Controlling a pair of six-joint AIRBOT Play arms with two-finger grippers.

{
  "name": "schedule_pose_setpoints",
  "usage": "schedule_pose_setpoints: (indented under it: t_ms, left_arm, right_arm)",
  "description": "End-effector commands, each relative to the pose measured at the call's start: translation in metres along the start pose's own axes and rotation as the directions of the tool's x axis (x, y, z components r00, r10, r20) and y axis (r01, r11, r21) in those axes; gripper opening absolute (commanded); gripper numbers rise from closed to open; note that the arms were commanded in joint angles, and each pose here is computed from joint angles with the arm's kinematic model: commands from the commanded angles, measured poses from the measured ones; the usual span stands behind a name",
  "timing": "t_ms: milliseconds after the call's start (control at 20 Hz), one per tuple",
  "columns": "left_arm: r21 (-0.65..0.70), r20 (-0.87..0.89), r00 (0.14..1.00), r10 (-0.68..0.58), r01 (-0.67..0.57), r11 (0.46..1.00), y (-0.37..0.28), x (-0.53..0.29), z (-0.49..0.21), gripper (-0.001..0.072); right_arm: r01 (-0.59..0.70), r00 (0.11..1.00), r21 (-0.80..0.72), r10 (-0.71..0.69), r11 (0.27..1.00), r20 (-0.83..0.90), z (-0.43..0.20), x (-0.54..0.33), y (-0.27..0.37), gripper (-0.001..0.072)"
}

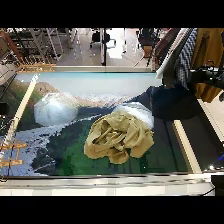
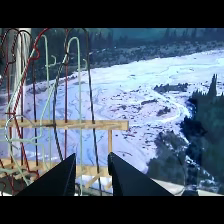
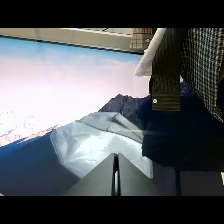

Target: Fold the clothes and pants, and hang the long-sleeved shirts on hangers.

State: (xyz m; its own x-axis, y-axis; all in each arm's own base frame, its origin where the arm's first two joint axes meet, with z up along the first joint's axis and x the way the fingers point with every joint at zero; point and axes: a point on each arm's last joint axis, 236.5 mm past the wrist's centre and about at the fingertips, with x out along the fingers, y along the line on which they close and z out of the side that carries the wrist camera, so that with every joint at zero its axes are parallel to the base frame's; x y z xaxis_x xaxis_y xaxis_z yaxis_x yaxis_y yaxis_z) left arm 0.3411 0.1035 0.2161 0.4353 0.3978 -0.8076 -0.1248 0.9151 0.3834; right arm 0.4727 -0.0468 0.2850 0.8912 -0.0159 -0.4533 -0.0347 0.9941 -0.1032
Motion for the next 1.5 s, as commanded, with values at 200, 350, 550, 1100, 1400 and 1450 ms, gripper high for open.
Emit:
schedule_pose_setpoints:
  t_ms: [200,350,550,1100,1400,1450]
  left_arm:
    - [0.001,-0.001,1.000,0.000,0.000,1.000,0.000,0.000,0.000,0.0203]
    - [0.001,-0.001,1.000,0.000,0.000,1.000,0.000,0.000,0.000,0.0203]
    - [0.001,-0.001,1.000,0.000,0.000,1.000,0.000,0.000,0.000,0.0203]
    - [-0.245,-0.012,0.981,-0.196,0.187,0.951,-0.047,-0.004,-0.002,0.0204]
    - [-0.159,-0.049,0.897,-0.439,0.427,0.890,-0.111,-0.005,-0.003,0.0612]
    - [-0.124,-0.061,0.840,-0.539,0.529,0.839,-0.141,-0.007,-0.004,0.0611]
  right_arm:
    - [-0.001,1.000,0.000,0.001,1.000,-0.001,0.000,0.000,0.000,0.0014]
    - [-0.001,1.000,0.000,0.001,1.000,-0.001,0.000,0.000,0.000,0.0014]
    - [-0.001,1.000,0.000,0.001,1.000,-0.001,0.000,0.000,0.000,0.0014]
    - [-0.176,0.984,0.131,0.173,0.976,0.033,0.008,-0.003,0.041,0.0015]
    - [-0.290,0.952,0.197,0.304,0.936,-0.042,-0.010,-0.011,0.072,0.0014]
    - [-0.325,0.932,0.208,0.350,0.923,-0.097,-0.023,-0.014,0.083,0.0014]
